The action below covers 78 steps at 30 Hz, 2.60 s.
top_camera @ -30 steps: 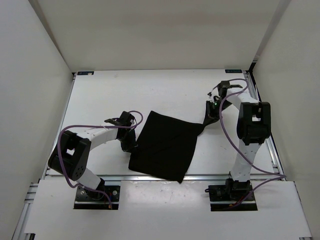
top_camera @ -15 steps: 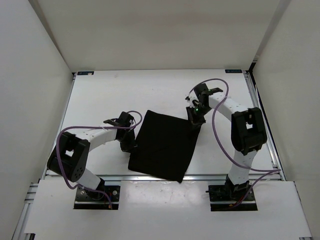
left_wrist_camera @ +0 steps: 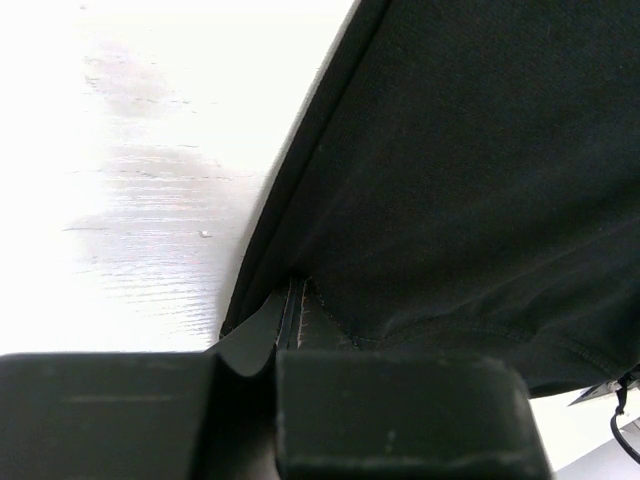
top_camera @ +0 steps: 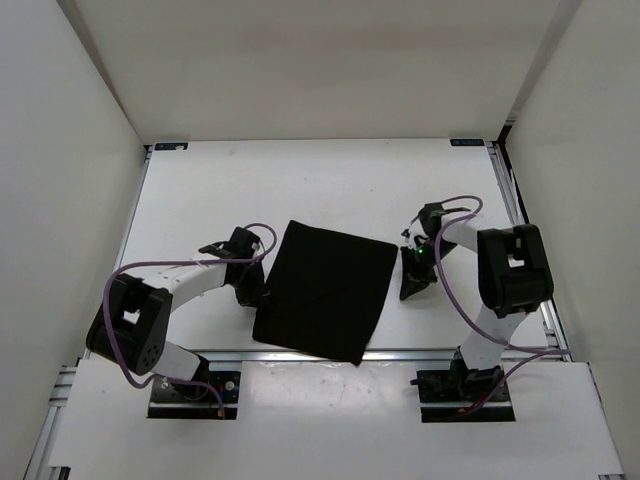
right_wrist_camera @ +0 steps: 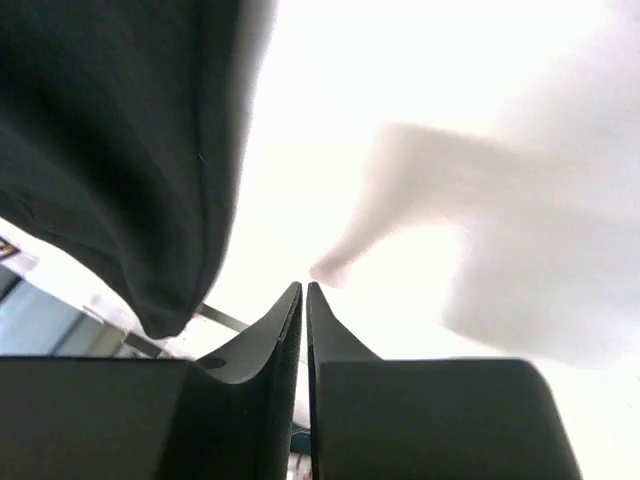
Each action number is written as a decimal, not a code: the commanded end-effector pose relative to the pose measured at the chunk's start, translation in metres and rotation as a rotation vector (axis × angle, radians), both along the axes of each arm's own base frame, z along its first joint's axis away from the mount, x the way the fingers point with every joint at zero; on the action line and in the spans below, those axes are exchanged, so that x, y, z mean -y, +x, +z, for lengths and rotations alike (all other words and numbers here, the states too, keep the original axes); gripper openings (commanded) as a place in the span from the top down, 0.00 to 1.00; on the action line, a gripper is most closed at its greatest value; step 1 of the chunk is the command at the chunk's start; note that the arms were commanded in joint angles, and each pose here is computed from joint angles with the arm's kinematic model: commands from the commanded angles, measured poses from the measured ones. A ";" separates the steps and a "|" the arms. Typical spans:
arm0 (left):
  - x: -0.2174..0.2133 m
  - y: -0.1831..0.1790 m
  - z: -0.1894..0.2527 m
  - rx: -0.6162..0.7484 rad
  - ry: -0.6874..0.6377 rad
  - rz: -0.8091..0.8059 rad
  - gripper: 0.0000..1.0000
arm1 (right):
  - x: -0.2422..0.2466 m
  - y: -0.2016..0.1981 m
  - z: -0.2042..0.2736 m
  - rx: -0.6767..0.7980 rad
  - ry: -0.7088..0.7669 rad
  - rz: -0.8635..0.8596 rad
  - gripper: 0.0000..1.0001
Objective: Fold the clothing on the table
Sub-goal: Fold the skirt
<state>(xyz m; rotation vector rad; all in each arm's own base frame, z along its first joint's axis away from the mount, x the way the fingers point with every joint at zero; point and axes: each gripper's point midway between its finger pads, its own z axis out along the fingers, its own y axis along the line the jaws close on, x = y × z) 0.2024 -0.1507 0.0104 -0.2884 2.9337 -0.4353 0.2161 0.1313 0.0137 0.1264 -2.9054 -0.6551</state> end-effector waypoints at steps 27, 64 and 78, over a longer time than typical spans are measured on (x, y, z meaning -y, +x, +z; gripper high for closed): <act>-0.036 -0.012 -0.013 -0.021 0.126 0.050 1.00 | 0.008 0.005 -0.013 0.015 -0.052 -0.042 0.93; 0.030 0.140 -0.011 0.068 0.095 0.030 1.00 | -0.073 -0.014 0.095 0.099 0.195 0.021 0.67; 0.026 0.138 0.030 0.126 0.015 0.024 1.00 | -0.046 0.006 0.035 0.032 0.052 -0.149 0.89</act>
